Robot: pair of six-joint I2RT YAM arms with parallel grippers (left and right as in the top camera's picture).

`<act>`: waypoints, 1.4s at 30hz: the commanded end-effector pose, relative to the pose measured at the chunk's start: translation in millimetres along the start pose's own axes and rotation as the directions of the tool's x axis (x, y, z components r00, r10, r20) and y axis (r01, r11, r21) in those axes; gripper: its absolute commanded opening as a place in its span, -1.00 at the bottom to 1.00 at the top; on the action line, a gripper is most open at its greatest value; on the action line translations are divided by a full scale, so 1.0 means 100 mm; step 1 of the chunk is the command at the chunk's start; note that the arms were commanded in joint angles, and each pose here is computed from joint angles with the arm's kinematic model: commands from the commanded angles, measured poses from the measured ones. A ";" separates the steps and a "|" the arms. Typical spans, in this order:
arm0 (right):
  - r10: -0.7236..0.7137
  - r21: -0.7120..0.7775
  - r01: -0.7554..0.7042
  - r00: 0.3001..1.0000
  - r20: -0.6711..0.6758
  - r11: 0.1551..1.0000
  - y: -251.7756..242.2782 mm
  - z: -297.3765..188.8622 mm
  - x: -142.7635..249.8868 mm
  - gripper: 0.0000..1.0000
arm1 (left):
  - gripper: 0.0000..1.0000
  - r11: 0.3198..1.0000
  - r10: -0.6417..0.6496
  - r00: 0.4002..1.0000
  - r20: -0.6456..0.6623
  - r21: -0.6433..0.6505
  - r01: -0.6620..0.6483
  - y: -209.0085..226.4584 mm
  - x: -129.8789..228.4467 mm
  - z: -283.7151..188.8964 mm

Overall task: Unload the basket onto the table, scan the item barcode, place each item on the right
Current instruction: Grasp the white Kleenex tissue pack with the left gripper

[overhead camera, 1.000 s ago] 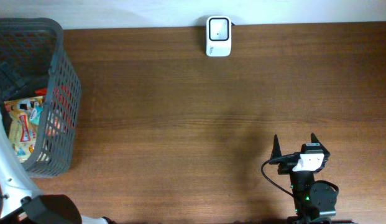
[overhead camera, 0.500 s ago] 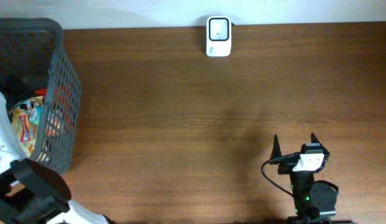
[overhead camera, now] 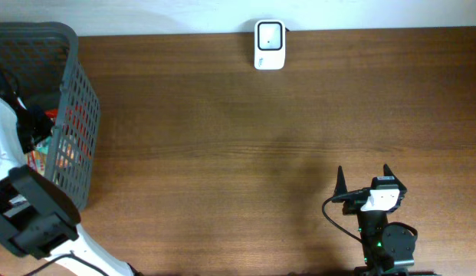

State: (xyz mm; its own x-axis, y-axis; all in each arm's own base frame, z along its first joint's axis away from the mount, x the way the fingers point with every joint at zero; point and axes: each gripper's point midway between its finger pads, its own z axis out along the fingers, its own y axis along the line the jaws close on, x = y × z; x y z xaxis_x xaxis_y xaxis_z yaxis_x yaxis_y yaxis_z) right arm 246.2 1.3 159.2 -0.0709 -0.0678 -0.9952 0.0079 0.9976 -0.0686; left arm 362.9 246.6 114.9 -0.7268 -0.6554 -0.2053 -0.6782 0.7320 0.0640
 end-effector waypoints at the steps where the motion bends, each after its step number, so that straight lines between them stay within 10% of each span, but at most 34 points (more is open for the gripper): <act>1: -0.007 -0.012 0.007 1.000 -0.006 1.000 0.03 0.00 0.03 0.97 | 0.17 1.000 0.002 0.999 -0.037 0.030 -0.001 -0.05 0.05 0.07; 10: -0.007 -0.012 0.007 1.000 -0.006 1.000 0.03 0.00 0.03 0.97 | 0.13 0.999 0.008 0.996 -0.088 0.046 -0.004 -0.07 0.17 0.06; 16: -0.007 -0.012 0.007 1.000 -0.006 1.000 0.03 0.00 0.03 0.97 | 0.64 0.999 0.011 0.993 -0.121 0.040 -0.006 -0.06 0.25 0.06; 20: -0.007 -0.012 0.007 1.000 -0.006 1.000 0.03 0.00 0.03 0.97 | 0.64 0.999 0.010 0.993 -0.120 0.040 -0.005 -0.06 0.24 0.08; 26: -0.007 -0.011 0.007 1.000 -0.006 1.000 0.03 0.00 0.03 0.97 | 0.38 0.999 0.014 0.985 -0.170 0.032 -0.009 -0.07 0.31 0.27; 29: -0.007 -0.012 0.007 1.000 -0.006 1.000 0.03 0.00 0.03 0.97 | -0.39 1.000 0.016 0.981 -0.195 0.028 -0.011 -0.07 0.35 0.32; 34: -0.007 -0.011 0.007 1.000 -0.006 1.000 0.03 0.00 0.03 0.97 | -1.00 1.000 0.015 0.983 -0.184 0.030 -0.010 -0.06 0.29 0.16; 42: -0.007 -0.012 0.007 1.000 -0.006 1.000 0.03 0.00 0.03 0.97 | -1.00 0.993 0.007 0.997 -0.077 0.115 0.002 -0.15 -0.01 -0.65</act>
State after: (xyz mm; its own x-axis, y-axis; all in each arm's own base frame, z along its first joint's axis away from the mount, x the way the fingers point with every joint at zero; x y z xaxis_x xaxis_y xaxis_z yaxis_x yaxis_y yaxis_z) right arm 246.2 1.3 159.2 -0.0709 -0.0678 -0.9952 0.0079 0.9976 -0.0686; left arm 349.4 224.1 136.7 -0.7436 -0.6677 -0.0360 -0.6686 0.7432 0.0260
